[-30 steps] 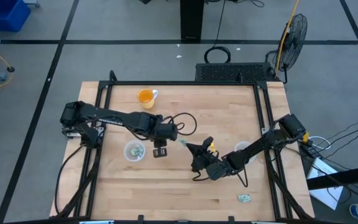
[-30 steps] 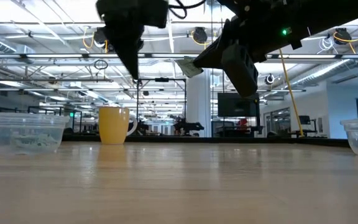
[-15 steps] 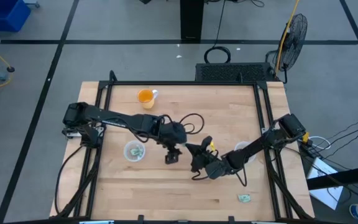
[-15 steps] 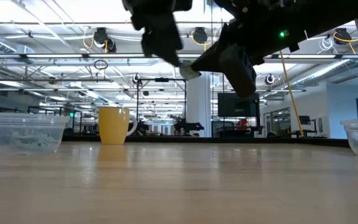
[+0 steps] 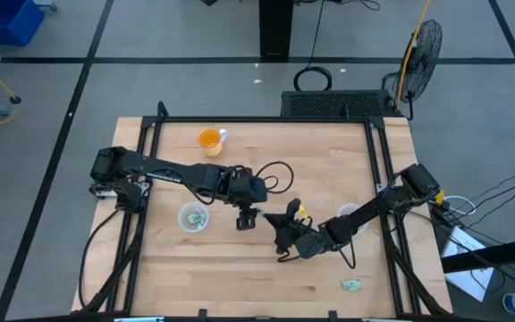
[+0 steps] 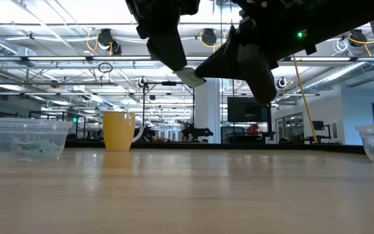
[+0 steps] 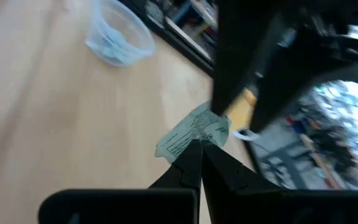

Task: Pick and place items into bin
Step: Put the stevia packet into the left transparent bin

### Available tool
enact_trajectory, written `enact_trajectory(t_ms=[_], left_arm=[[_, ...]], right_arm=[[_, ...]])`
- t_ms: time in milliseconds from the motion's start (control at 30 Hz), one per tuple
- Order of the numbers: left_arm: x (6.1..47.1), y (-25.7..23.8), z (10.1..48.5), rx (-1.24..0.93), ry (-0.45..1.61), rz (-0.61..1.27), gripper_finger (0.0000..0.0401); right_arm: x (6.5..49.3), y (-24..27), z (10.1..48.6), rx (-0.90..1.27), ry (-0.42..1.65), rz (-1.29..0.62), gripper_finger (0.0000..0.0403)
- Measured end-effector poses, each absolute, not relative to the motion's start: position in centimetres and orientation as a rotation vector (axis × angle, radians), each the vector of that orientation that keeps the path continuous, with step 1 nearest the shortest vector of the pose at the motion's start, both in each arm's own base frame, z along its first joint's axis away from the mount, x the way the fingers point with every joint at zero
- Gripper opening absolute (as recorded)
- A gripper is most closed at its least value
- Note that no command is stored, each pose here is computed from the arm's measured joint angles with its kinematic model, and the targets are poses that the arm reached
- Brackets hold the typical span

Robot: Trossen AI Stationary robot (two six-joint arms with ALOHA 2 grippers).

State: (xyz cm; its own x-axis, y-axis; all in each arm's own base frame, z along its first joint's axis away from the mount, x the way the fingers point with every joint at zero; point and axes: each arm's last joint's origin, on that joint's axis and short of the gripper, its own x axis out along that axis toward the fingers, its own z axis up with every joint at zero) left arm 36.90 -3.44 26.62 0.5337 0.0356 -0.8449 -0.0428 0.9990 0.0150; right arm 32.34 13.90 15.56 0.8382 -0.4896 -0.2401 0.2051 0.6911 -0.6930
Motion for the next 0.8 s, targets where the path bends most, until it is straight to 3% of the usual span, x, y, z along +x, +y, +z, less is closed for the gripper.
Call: enact_trajectory(t_ms=[267,800], left_arm=[[37.1,-3.5,26.7,-0.063,0.997,-0.044,0.0241],[37.2,-2.9,26.7,-0.048,0.989,-0.038,0.0241]], right_arm=[[32.3,13.7,15.6,-0.742,0.445,-0.444,0.0000],[32.5,14.3,16.6,-0.807,0.381,-0.426,0.0000]])
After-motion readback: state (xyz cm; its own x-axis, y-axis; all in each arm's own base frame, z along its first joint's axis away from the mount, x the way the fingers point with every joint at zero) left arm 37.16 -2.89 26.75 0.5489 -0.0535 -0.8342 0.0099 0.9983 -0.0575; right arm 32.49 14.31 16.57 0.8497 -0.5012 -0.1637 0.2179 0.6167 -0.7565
